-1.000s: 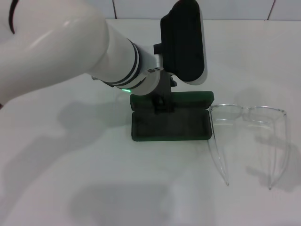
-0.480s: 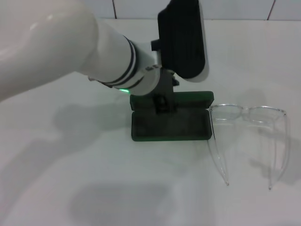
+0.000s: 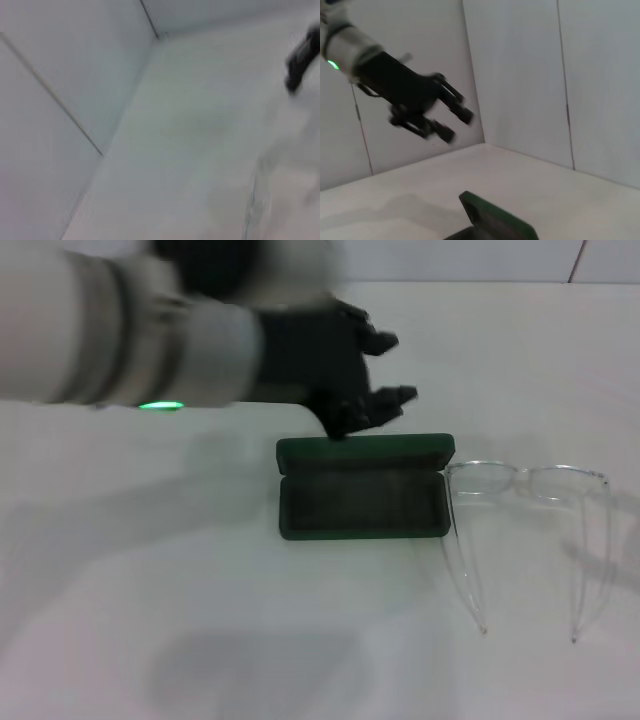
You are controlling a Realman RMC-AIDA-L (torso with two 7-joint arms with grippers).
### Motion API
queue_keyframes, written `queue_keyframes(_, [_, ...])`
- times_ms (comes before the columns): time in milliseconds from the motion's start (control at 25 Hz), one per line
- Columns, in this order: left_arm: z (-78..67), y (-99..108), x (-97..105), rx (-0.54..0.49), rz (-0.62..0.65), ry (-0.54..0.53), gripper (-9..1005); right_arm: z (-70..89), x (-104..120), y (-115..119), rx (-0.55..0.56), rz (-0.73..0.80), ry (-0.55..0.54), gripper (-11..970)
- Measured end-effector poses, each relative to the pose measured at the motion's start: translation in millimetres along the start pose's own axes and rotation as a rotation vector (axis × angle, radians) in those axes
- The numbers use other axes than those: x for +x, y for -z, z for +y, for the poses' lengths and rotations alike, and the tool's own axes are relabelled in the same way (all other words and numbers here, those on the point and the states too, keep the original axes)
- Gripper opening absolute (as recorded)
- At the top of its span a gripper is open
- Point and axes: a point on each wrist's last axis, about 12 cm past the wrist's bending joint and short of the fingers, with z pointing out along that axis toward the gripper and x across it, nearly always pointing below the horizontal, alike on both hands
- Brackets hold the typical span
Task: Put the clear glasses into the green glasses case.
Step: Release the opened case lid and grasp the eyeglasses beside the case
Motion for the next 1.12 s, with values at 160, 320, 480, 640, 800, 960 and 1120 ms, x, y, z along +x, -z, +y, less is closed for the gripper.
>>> queue_keyframes(160, [9.5, 43.5, 27.6, 0.025, -0.227, 0.171, 442, -12.7, -25.5, -7.8, -0.021, 0.053, 0.036, 757])
queue_keyframes(320, [22.3, 69.0, 68.0, 0.023, -0.393, 0.341, 439, -30.1, -52.4, -22.5, -0.032, 0.132, 0.072, 736])
queue_keyframes(480, [24.5, 77.2, 101.2, 0.082, -0.476, 0.415, 350, -47.9, -88.0, -49.5, -0.08, 0.259, 0.066, 720])
queue_keyframes(640, [19.3, 76.4, 130.2, 0.11, -0.535, 0.472, 148, -56.1, -118.7, -93.4, -0.142, 0.509, 0.098, 705])
queue_keyframes(800, [15.3, 71.5, 149.0, 0.101, -0.596, 0.52, 66, -57.9, -136.2, -128.2, -0.208, 0.677, 0.149, 693])
queue_keyframes(960, [11.0, 67.9, 160.4, 0.081, -0.687, 0.549, 43, -59.9, -149.3, -155.0, -0.241, 0.8, 0.151, 680])
queue_keyframes(1120, [4.7, 69.3, 171.5, 0.063, -0.746, 0.574, 43, -54.3, -152.2, -180.6, -0.254, 0.908, 0.177, 668])
